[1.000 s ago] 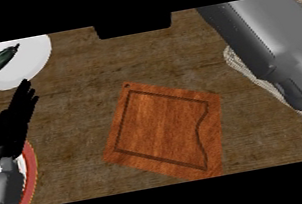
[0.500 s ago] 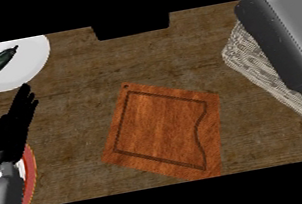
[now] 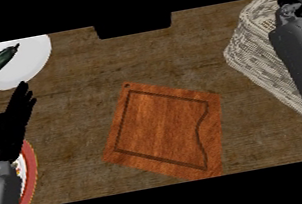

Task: Pick the pear from the cutting board and place it in the basket

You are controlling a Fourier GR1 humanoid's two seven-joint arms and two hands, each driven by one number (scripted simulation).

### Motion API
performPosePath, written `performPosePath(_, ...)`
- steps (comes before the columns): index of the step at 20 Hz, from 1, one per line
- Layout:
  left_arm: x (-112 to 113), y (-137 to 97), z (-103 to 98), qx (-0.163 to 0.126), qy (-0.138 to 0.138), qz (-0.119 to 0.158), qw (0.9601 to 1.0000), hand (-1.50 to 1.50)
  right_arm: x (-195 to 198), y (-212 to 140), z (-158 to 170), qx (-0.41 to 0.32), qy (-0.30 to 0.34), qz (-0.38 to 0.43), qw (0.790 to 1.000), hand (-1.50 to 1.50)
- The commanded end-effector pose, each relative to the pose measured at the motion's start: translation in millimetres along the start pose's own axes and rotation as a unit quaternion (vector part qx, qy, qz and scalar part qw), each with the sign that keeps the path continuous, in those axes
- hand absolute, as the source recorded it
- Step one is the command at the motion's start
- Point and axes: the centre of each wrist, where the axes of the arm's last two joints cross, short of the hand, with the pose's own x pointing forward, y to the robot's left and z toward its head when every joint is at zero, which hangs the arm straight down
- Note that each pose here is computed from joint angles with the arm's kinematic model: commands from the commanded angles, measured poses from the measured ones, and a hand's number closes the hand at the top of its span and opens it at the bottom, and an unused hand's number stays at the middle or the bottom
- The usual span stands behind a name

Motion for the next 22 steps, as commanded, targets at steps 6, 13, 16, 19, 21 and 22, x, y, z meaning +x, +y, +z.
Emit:
performPosePath(6, 1.9, 1.6, -14.2, -0.005, 0.0, 0.005, 1.0, 0.0, -43.5, 10.7, -5.6, -0.034, 0.099, -0.012, 0.994, -1.5)
performPosePath(13, -16.0, -12.5, -3.6, -0.006, 0.002, -0.002, 1.0, 0.0, -48.6, -14.5, -26.6, -0.048, 0.053, -0.084, 0.994, -1.5)
performPosePath(16, -9.9, 5.9, -3.3, 0.0, 0.011, -0.001, 0.9999, 0.0, -47.9, -37.9, -29.0, -0.092, 0.106, -0.134, 0.981, -1.5)
performPosePath(19, -8.3, -6.1, 0.7, -0.001, -0.001, 0.002, 1.0, 0.0, -71.9, -58.5, -47.6, -0.146, 0.127, -0.185, 0.963, -1.5)
performPosePath(21, 8.1, -4.7, -5.7, 0.008, 0.006, 0.003, 1.0, 0.0, -77.6, -71.6, -46.8, -0.169, 0.154, -0.217, 0.949, -1.5)
performPosePath(22, 2.4, 4.4, -0.5, 0.01, -0.002, -0.005, 0.9999, 0.0, -89.7, -78.7, -40.3, -0.167, 0.16, -0.233, 0.945, -1.5)
